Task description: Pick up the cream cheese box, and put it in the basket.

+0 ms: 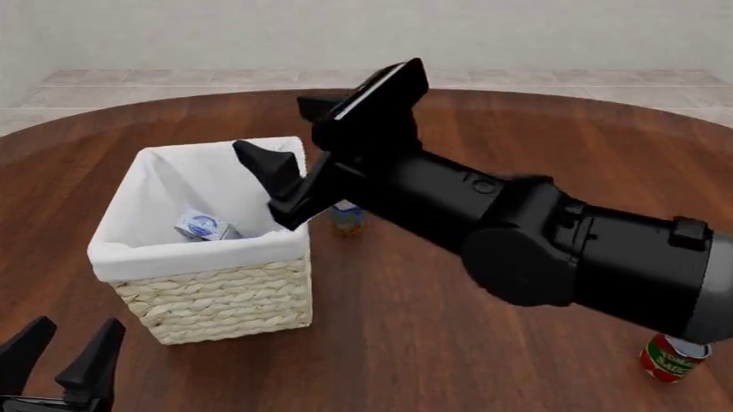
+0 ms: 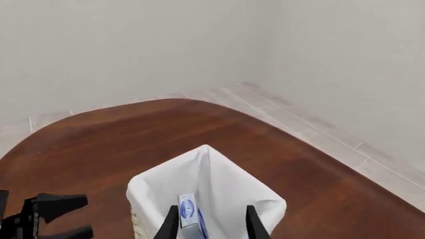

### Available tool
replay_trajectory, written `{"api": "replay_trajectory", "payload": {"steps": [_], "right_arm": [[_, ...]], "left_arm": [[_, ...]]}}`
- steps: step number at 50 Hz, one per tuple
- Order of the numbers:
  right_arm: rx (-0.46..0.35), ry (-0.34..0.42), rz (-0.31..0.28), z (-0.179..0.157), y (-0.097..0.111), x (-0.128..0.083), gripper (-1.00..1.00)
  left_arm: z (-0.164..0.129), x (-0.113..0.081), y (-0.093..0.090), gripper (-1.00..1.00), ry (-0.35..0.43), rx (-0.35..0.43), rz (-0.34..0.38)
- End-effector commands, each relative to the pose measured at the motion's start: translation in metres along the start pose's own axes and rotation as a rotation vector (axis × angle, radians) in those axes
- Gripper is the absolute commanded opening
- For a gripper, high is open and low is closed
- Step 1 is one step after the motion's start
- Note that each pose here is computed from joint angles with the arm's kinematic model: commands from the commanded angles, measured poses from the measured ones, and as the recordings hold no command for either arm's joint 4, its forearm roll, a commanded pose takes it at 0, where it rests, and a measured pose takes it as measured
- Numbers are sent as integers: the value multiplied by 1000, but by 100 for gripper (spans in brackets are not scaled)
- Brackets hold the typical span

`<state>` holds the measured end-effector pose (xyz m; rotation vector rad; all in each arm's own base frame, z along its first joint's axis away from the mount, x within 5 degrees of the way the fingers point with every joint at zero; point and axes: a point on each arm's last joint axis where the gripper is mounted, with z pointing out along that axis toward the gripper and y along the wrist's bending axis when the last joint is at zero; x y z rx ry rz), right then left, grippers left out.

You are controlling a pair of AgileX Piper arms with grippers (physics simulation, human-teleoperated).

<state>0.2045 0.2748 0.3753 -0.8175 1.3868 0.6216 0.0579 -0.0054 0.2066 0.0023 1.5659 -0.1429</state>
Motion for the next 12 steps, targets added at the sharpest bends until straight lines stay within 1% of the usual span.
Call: {"api": "replay_trajectory", "payload": {"steps": [1,6,9,12], "right_arm": [[71,-12,24,-57,-20,-1,100],[78,-8,20,-74,-21,-1,100],[83,-11,30,-87,-21,-2,100],[108,-2,45,-101,-26,5,100]], "left_arm": [[0,0,-1,100,-2,10,0],[0,0,-1,100,-2,19,3],[0,0,-1,100,-3,23,3],[0,0,-1,100,-2,23,4]]}}
